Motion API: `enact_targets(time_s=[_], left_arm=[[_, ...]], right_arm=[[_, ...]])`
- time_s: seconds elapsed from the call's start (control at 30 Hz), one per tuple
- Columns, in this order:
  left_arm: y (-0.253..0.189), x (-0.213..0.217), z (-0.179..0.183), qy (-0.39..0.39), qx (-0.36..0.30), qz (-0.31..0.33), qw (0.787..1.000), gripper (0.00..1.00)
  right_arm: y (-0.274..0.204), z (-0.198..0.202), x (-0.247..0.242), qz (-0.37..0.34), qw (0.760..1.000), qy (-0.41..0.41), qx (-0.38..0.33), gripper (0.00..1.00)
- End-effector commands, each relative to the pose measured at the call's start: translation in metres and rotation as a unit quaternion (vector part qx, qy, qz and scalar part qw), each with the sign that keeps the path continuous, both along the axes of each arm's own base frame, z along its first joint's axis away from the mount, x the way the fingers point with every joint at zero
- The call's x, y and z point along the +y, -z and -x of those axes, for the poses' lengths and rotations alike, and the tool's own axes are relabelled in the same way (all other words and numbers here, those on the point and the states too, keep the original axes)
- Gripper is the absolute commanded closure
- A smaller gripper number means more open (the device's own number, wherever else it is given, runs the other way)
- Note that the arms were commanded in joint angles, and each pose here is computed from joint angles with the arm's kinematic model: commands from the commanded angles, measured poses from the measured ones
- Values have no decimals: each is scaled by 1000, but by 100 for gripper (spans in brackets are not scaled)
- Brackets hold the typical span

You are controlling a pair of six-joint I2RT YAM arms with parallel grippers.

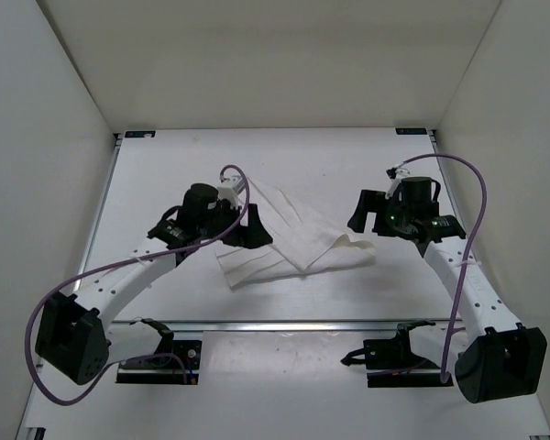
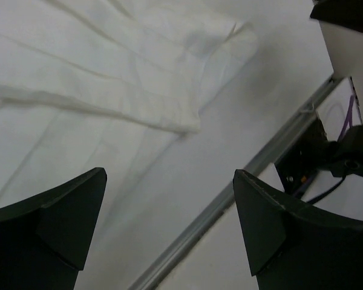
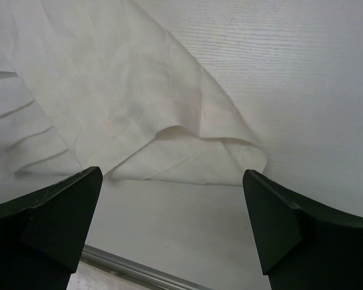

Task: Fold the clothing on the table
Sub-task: Flatten the skirt out

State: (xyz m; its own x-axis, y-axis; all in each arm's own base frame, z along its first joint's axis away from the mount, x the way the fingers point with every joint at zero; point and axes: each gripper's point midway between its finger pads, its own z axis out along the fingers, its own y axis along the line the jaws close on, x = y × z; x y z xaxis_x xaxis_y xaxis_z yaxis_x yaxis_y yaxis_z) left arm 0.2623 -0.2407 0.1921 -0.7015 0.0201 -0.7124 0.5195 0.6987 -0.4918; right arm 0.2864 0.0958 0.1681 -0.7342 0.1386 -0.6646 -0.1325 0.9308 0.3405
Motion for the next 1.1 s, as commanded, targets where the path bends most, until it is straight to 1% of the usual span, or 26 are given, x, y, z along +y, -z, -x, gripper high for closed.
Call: enact_targets(time_s=[0.0,0.03,0.07,0.1,0.13,0.17,0.23,0.3,0.33,0.4,0.5,0.57,0.63,0.67,0.77,0.83,0.87,0.9,0.97,1.0,1.07], left_arm=[[15,-17,19,-3,67,69,995,3],[21,-22,24,7,73,93,993,3],[17,-29,23,3,85,128,988,2],[29,-34,30,-2,115,140,983,2],[30,-42,32,1,118,157,980,1],[33,-49,35,4,124,166,978,1],[48,-59,35,-16,160,175,971,1],[47,-68,30,-22,164,198,966,1],[51,-73,31,-27,174,200,964,2],[47,-82,24,-37,176,210,961,2],[61,-93,21,-63,194,190,960,1],[74,-97,19,-98,223,194,950,2],[80,-102,16,-108,235,202,945,5],[83,-107,17,-110,239,199,944,7],[93,-116,12,-138,242,167,946,10],[98,-116,10,-153,248,167,942,10],[96,-118,7,-159,253,180,937,11],[100,-117,5,-170,260,184,933,16],[111,-115,6,-188,266,165,931,20],[110,-117,1,-199,259,164,931,21],[112,-118,2,-207,262,160,929,24]], right_arm=[[-5,-3,-6,-1,1000,7,-22,1],[-1,-2,-8,-6,1000,12,-20,0],[3,0,-9,-7,1000,8,-15,1],[7,2,-9,-5,1000,9,-7,1],[14,4,-7,2,1000,3,3,1],[21,8,-6,6,1000,2,17,1],[32,13,-5,21,999,-2,35,1],[41,16,-3,22,999,-3,50,1],[39,13,-3,22,999,-2,43,1],[34,11,-6,21,999,5,31,1],[30,8,-13,19,999,17,21,1],[32,8,-17,17,999,20,23,1],[32,9,-23,24,999,31,27,1],[34,12,-22,27,999,25,28,1],[37,14,-25,34,998,30,33,1],[35,13,-26,31,999,34,26,1],[36,13,-27,29,999,32,28,1],[36,13,-28,28,999,34,29,1],[36,14,-29,30,999,33,28,1],[37,13,-32,31,998,35,28,1],[39,16,-32,35,998,30,35,1]])
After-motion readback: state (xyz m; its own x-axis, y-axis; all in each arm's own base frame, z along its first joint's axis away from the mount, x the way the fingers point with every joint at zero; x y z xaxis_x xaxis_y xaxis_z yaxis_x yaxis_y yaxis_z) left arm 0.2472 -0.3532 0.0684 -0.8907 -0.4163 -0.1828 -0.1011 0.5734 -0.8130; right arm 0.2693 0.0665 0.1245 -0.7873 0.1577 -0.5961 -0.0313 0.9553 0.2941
